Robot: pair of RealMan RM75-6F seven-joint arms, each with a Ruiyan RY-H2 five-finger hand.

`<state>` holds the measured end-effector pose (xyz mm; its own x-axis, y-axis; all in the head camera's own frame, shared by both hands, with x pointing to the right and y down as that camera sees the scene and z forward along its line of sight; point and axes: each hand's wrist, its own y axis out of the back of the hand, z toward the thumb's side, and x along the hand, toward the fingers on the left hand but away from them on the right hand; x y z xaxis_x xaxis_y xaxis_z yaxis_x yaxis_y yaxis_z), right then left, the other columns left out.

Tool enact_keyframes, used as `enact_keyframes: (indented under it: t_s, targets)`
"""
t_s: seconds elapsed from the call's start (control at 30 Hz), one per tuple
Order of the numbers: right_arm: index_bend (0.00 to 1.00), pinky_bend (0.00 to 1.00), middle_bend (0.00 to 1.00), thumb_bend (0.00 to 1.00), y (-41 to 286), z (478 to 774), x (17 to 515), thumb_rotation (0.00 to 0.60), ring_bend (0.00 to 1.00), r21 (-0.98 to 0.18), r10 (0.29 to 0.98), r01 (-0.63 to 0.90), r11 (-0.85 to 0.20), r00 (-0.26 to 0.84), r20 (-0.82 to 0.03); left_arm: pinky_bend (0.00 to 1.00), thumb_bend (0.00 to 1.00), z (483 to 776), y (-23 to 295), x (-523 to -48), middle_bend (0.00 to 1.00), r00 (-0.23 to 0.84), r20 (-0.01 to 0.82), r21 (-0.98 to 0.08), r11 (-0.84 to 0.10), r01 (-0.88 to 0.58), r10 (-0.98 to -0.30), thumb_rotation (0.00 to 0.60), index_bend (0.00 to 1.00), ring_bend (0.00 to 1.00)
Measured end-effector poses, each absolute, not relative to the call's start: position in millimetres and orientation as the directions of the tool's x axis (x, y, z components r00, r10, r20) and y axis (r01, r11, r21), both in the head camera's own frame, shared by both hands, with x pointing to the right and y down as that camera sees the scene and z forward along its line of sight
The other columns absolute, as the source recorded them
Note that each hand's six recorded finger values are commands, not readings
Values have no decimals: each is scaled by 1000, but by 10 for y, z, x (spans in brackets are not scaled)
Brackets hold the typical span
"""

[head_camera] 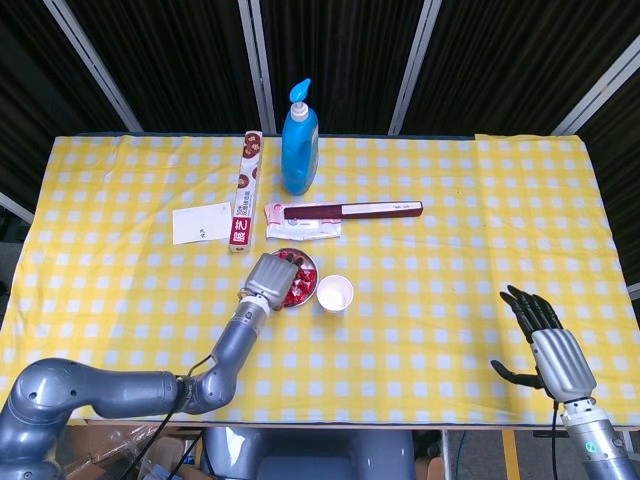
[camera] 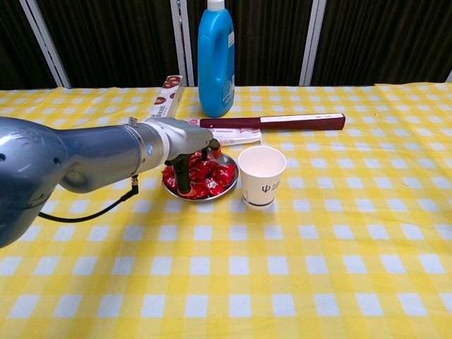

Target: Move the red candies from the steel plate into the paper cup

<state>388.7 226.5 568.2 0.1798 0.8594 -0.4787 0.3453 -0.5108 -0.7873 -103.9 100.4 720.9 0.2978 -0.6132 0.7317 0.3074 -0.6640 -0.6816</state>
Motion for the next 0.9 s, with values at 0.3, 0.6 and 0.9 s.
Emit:
enact_keyframes:
  t_s: [0.3, 0.6, 0.9]
  targets:
    - [0, 0, 0, 277, 2258, 5679, 3893, 600, 0, -787, 860, 348, -509, 178, -478, 912, 363, 7307, 1009, -1021, 492, 283, 729, -685, -660, 308, -624, 600, 418, 846]
    - [0, 0, 0, 277, 2261, 5671, 3893, 600, 0, -787, 861, 351, -508, 178, -476, 921, 487, 7333, 1022, -1013, 673, 285, 702, -712, -639, 291, -653, 600, 572, 856]
    - [0, 0, 0, 277, 2262, 5670, 3895, 600, 0, -789, 862, 350, -505, 176, -475, 921, 489, 7209, 868, -1011, 683, 300, 646, -763, -594, 253, -702, 600, 581, 856]
